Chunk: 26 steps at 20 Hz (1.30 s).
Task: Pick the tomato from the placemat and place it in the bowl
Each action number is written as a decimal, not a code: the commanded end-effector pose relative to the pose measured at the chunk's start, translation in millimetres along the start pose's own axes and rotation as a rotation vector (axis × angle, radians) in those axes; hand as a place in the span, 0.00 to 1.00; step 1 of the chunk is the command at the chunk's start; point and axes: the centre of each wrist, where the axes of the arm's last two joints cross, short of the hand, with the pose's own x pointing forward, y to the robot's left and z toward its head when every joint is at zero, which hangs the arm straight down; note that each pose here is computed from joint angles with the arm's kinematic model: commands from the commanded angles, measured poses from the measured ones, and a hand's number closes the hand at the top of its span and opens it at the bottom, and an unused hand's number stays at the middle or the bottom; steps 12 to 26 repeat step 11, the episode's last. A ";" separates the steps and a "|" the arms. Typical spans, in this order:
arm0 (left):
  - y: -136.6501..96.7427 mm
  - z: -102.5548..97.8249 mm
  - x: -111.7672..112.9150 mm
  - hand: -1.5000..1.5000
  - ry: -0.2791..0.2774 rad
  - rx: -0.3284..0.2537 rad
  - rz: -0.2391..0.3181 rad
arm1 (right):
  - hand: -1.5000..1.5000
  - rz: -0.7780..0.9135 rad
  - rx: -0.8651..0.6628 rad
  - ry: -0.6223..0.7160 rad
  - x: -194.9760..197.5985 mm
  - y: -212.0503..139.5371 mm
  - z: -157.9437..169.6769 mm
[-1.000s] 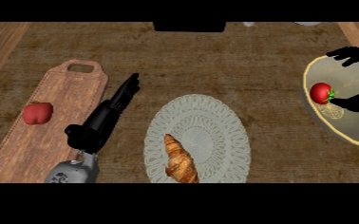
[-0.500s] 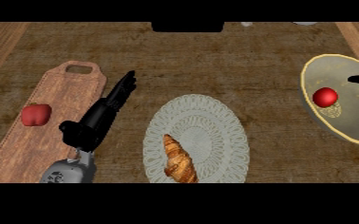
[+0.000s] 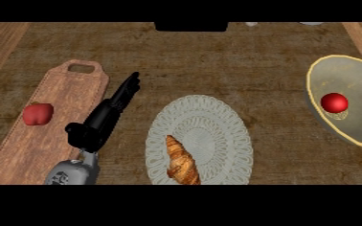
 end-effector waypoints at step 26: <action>2.1 0.1 1.8 0.50 -0.023 -0.012 0.005 | 0.00 -0.108 -0.031 0.009 -38.8 -96.9 85.4</action>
